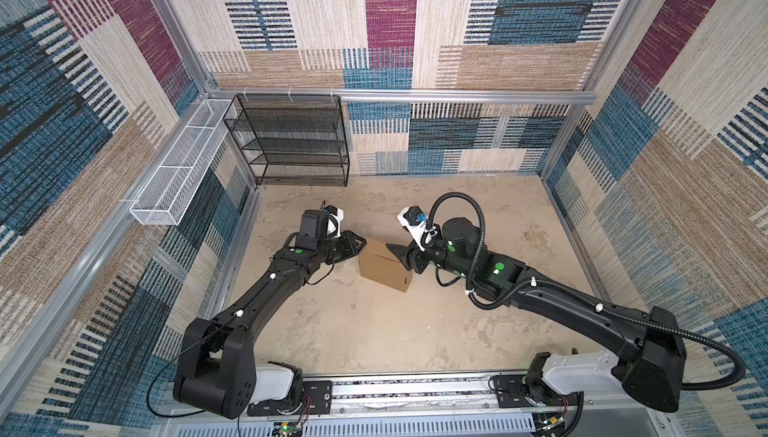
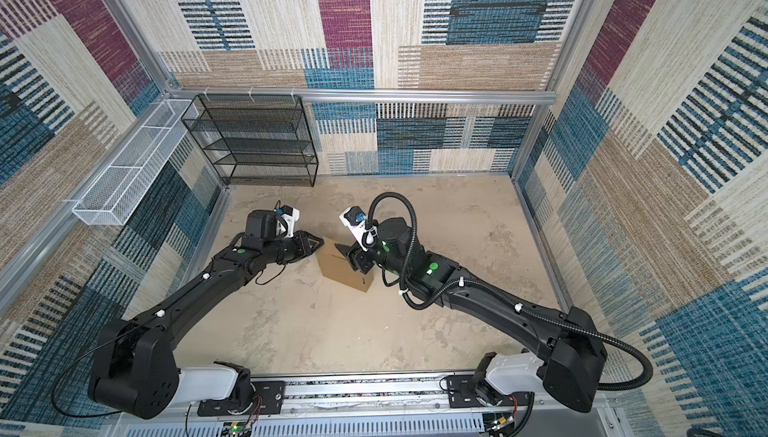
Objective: Fold the paper box
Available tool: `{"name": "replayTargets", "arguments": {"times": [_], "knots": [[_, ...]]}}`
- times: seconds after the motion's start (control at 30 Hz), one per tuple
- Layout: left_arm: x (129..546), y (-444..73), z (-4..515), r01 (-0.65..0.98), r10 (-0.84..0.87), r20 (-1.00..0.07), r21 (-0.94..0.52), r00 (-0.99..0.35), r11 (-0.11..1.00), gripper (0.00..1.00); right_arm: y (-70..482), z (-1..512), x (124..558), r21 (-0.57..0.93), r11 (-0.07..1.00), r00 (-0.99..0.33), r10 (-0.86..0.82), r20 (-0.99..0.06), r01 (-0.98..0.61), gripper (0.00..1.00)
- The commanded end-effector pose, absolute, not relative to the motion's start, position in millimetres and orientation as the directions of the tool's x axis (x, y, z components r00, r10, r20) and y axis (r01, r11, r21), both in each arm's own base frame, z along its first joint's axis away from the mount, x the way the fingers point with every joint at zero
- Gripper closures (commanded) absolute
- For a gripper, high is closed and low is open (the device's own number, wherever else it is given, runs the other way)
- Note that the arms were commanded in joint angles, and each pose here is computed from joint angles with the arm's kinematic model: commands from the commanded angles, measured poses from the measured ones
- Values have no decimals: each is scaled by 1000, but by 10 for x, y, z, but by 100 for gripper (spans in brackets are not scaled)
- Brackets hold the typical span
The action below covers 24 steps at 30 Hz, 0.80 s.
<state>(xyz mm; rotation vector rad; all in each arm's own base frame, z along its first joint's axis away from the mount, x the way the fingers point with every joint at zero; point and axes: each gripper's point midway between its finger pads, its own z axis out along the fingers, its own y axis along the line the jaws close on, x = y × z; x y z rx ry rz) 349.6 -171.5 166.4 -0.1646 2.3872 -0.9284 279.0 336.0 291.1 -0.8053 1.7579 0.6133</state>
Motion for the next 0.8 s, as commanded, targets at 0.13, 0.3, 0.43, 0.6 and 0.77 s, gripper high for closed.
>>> {"name": "replayTargets", "arguments": {"times": [0.13, 0.3, 0.43, 0.6, 0.77], "knots": [[3450, -1652, 1561, 41, -314, -438, -634, -843, 773, 68, 3133, 2609, 2768, 434, 763, -616, 59, -785, -479, 45], [3451, -1658, 1563, 43, -318, -440, -639, -840, 768, 68, 3002, 2488, 2679, 555, 757, -702, 184, -688, -345, 49], [3428, -1648, 1552, 39, -326, -439, -643, -837, 765, 68, 2935, 2358, 2621, 638, 731, -750, 277, -601, -241, 52], [3392, -1639, 1524, 37, -326, -438, -642, -838, 766, 68, 2945, 2218, 2631, 713, 683, -786, 349, -510, -160, 52], [3402, -1642, 1536, 43, -325, -442, -643, -836, 765, 68, 2896, 2120, 2696, 764, 638, -795, 412, -444, -96, 52]]}}
